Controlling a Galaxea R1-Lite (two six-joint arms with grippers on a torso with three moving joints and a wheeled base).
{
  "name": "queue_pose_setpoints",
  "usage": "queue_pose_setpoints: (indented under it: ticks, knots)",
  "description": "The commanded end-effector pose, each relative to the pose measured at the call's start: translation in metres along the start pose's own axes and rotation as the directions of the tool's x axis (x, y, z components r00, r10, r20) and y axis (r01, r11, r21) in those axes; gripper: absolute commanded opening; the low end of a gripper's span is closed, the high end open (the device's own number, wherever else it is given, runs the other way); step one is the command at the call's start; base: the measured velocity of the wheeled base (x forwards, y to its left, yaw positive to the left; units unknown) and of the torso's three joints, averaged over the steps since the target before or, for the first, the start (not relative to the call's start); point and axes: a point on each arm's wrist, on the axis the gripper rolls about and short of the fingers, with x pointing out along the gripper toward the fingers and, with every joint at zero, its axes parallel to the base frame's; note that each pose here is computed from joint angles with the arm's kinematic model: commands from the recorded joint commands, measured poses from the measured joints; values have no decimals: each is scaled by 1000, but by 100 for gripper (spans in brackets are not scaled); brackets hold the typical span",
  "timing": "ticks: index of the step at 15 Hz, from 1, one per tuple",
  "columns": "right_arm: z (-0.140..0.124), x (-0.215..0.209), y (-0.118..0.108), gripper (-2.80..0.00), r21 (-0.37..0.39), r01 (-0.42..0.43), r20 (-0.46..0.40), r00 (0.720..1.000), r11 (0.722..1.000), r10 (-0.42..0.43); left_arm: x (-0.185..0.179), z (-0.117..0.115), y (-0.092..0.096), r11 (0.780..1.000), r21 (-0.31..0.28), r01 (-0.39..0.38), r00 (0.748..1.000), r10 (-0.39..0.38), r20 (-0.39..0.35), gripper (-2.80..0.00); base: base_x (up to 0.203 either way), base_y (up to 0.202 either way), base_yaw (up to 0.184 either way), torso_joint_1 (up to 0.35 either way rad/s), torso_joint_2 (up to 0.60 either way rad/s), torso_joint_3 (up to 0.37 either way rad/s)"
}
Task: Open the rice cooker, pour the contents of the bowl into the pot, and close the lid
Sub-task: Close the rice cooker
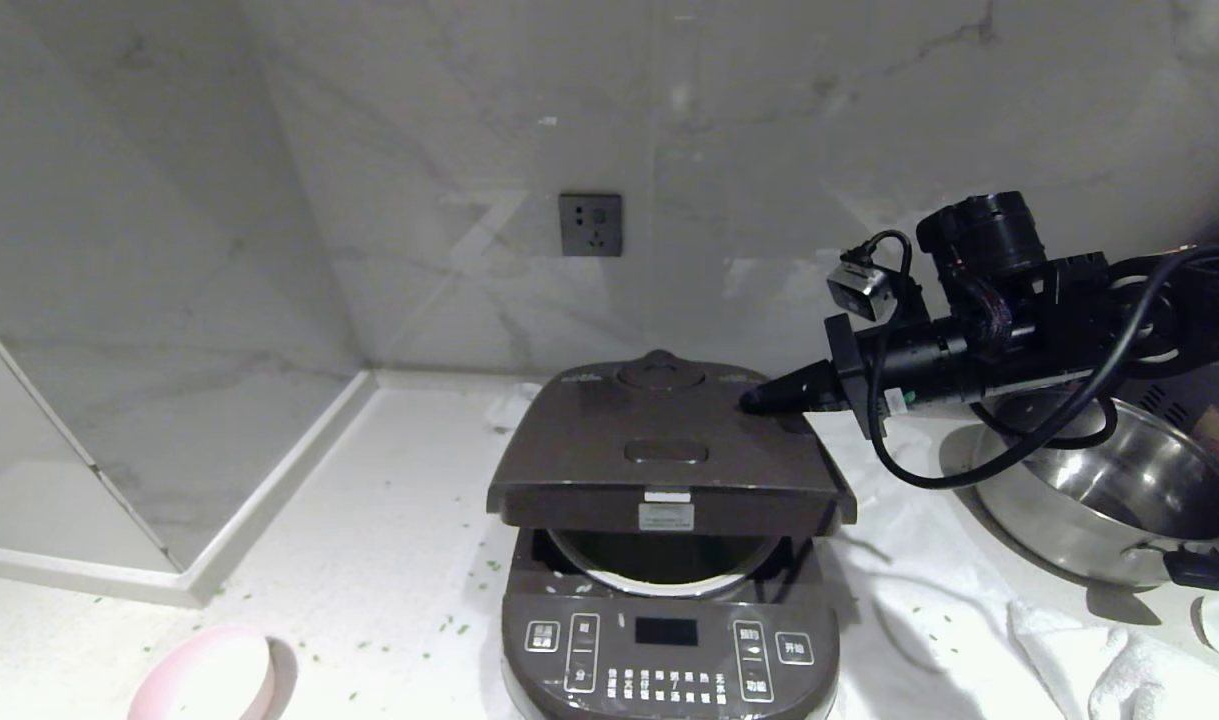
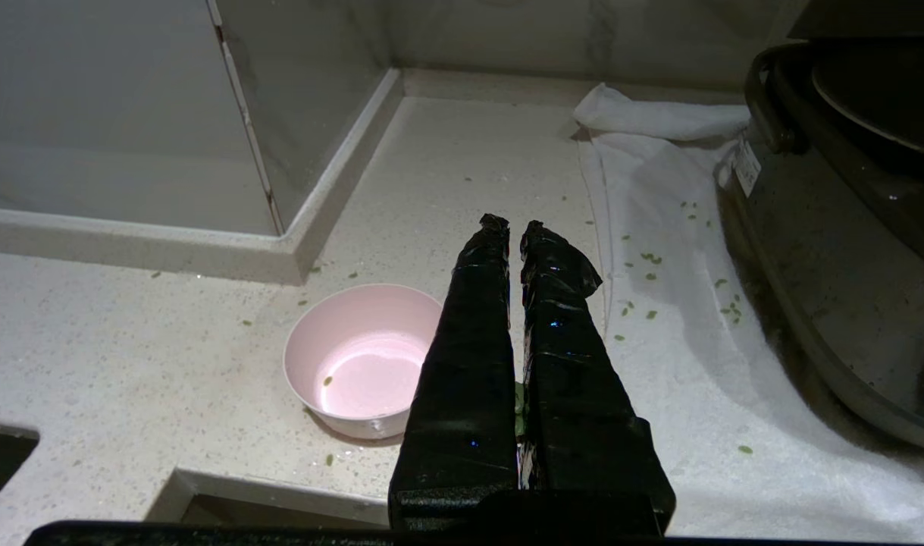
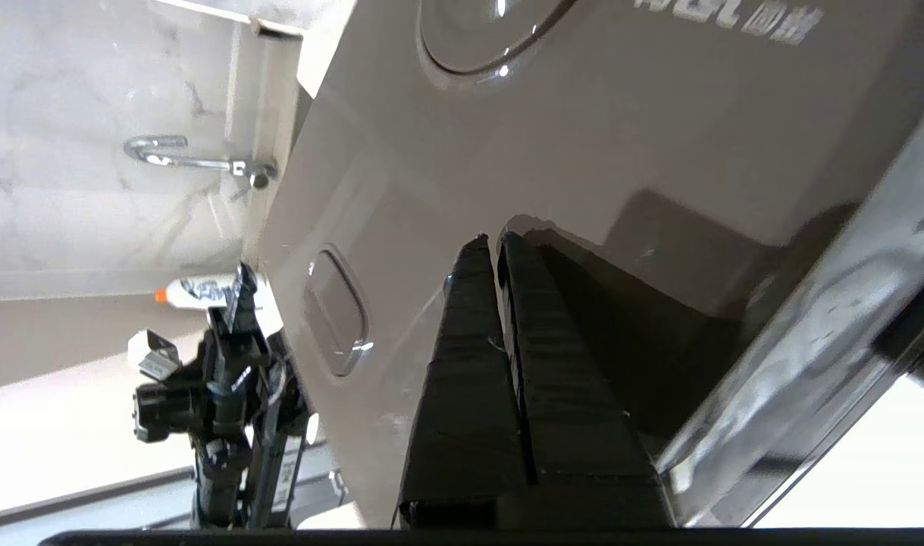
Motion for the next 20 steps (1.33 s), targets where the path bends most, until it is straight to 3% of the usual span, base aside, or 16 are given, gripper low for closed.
queue_pose_setpoints:
  ticks: [1,4,8,11,14,17,20]
  knots:
    - [-7,7,-6,-280,26,20,-27,999,999,-19,1,-4,0,1000,-1,-1,1000,1,-12,-280,0,0,0,0,0,0]
    - [-16,23,-13,-280,24,133,-31,991,991,-132,1,-4,0,1000,-1,-1,1000,1,-12,-280,0,0,0,0,0,0]
    - [-23,28,-10,-280,24,148,-65,987,989,-146,1,-4,0,1000,-1,-1,1000,1,-14,-280,0,0,0,0,0,0]
    - [-32,39,-8,-280,7,255,-59,965,967,-254,1,-4,0,1000,-1,-1,1000,1,-12,-280,0,0,0,0,0,0]
    - [-43,48,-8,-280,-38,285,-87,954,958,-287,1,-4,0,1000,-1,-1,1000,1,-12,-280,0,0,0,0,0,0]
    - [-54,62,-7,-280,-66,358,-97,927,932,-363,1,-4,0,1000,-1,-1,1000,1,-12,-280,0,0,0,0,0,0]
    - [-54,61,-7,-280,-65,359,-95,927,931,-364,1,-4,0,1000,-1,-1,1000,1,-13,-280,0,0,0,0,0,0]
